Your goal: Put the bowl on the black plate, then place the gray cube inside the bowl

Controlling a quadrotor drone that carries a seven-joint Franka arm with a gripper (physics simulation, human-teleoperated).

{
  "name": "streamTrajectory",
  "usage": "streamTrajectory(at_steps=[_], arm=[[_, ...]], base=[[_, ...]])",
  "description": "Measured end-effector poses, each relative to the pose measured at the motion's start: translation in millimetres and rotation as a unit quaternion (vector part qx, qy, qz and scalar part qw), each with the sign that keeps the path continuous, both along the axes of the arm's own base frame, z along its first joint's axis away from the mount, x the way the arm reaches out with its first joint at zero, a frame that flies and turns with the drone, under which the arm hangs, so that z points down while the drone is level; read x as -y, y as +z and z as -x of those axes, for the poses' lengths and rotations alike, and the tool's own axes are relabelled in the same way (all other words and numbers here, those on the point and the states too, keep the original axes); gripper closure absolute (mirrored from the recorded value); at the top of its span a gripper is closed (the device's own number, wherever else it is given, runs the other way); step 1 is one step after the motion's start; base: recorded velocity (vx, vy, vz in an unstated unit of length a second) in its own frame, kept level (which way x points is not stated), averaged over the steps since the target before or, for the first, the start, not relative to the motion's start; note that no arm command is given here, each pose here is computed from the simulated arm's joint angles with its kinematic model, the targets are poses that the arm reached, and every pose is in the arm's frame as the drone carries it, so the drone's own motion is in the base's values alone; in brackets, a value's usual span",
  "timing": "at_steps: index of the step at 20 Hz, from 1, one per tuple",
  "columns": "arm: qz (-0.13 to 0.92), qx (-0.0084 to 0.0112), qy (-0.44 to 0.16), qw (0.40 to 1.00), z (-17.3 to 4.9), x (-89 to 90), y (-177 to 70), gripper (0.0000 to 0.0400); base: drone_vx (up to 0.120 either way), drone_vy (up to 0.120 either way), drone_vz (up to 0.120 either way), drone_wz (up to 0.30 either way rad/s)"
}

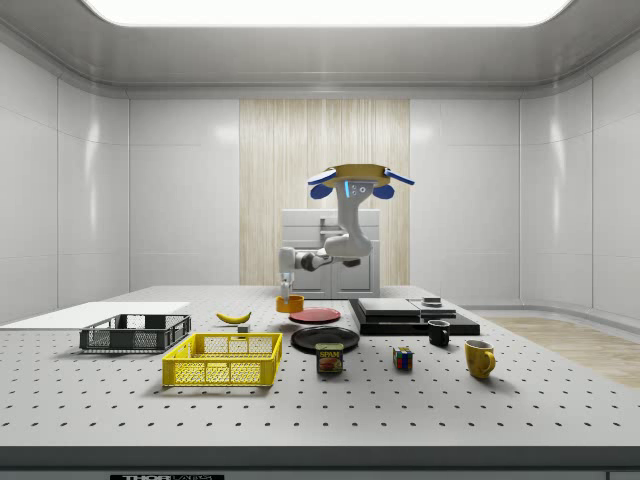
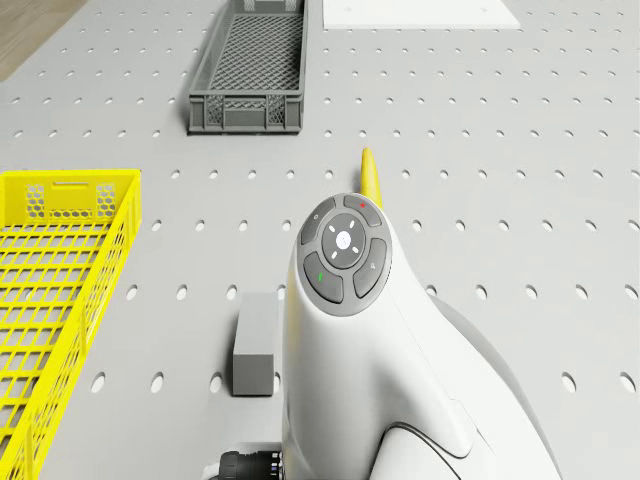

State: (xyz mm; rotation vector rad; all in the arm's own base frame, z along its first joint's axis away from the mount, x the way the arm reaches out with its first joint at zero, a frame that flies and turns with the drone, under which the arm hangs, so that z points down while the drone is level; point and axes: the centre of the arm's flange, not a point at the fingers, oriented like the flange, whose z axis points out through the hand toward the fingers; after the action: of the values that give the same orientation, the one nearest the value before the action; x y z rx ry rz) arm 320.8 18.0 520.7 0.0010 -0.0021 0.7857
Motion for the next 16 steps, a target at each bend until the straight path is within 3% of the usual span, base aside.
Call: streamTrajectory(at_steps=[16], arm=[[0.0, 0.0, 0.0, 1.0, 0.0, 0.0, 0.0, 0.03]], base=[[-0.12, 0.12, 0.0, 0.0]])
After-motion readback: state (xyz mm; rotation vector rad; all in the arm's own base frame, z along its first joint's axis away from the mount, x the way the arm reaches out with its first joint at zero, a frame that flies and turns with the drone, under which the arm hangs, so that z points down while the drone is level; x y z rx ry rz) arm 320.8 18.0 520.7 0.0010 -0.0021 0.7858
